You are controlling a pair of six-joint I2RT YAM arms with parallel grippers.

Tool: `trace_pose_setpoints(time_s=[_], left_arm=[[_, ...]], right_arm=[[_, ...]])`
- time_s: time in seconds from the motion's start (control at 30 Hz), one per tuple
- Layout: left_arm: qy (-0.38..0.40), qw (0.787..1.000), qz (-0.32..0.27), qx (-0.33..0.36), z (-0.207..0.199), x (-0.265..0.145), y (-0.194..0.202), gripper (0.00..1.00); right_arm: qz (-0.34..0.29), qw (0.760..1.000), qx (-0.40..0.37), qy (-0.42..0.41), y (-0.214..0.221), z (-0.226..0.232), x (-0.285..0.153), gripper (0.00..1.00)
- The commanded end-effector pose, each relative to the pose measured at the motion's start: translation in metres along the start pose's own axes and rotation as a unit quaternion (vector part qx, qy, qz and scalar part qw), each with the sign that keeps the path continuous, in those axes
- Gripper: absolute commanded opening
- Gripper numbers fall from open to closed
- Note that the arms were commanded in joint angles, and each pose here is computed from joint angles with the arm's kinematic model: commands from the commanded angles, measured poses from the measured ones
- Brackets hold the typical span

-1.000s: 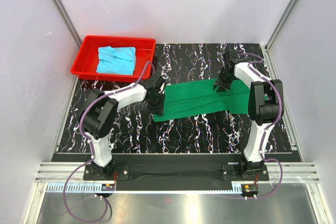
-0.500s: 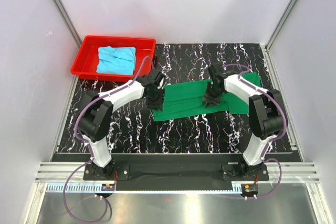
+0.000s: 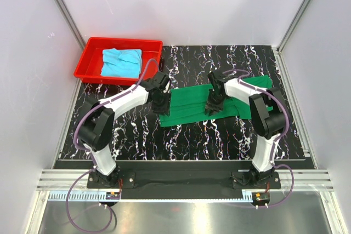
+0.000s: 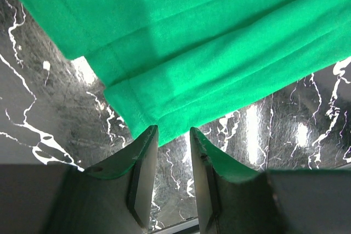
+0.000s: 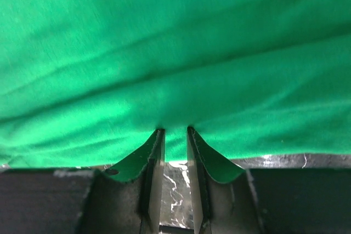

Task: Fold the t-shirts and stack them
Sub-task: Fold the tshirt

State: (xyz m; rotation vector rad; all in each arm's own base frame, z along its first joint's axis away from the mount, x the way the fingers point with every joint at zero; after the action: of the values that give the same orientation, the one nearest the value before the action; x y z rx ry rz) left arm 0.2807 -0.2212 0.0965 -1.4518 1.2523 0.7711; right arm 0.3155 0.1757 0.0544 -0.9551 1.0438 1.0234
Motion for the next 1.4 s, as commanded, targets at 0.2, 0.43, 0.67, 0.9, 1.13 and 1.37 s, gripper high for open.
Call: trace_pose_setpoints(time_s=[0.2,0.43,0.67,0.9,1.13,1.37], left_arm=[[0.004,1.000,-0.021,0.001,0.002,-0.011,0.001,0.35],[0.004,1.000,-0.019,0.003,0.004,-0.010,0.004,0.35],[0.003,1.000,-0.022,0.013,0.002,-0.009,-0.002,0.35],[-0.032,0.999,-0.018,0.028,0.009,0.004,-0.002,0.33],[-0.066,0.997,-0.021,0.015,0.020,0.006,0.001,0.36],[-0.078,0.997,-0.011,0.010,0.021,0.013,-0.002,0.33]], right_arm=[[-0.034,0.999,-0.012,0.031,-0.028,0.012,0.000,0.30],[-0.041,0.999,-0.011,0.033,-0.041,0.022,-0.006,0.31],[-0.035,0.999,-0.004,0.025,-0.023,0.016,-0.014,0.31],[-0.023,1.000,-0.007,0.010,-0.011,0.014,-0.008,0.30],[-0.009,1.000,-0.008,0.020,0.003,0.001,0.002,0.30],[0.000,1.000,-0.008,0.017,0.009,-0.002,0.006,0.29]])
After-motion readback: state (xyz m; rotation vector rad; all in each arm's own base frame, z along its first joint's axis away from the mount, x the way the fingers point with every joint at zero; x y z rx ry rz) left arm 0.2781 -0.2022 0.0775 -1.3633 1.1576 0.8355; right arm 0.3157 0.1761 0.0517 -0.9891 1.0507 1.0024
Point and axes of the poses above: each gripper's point midway between its finger pads, its own x axis out along the fingers, its own z axis along the line the jaws close on, y = z × x, the point moved 4 cm from there along -x, back along the fingers, and after that the axes turned 3 degrees about -x, right-handed, at the moved point
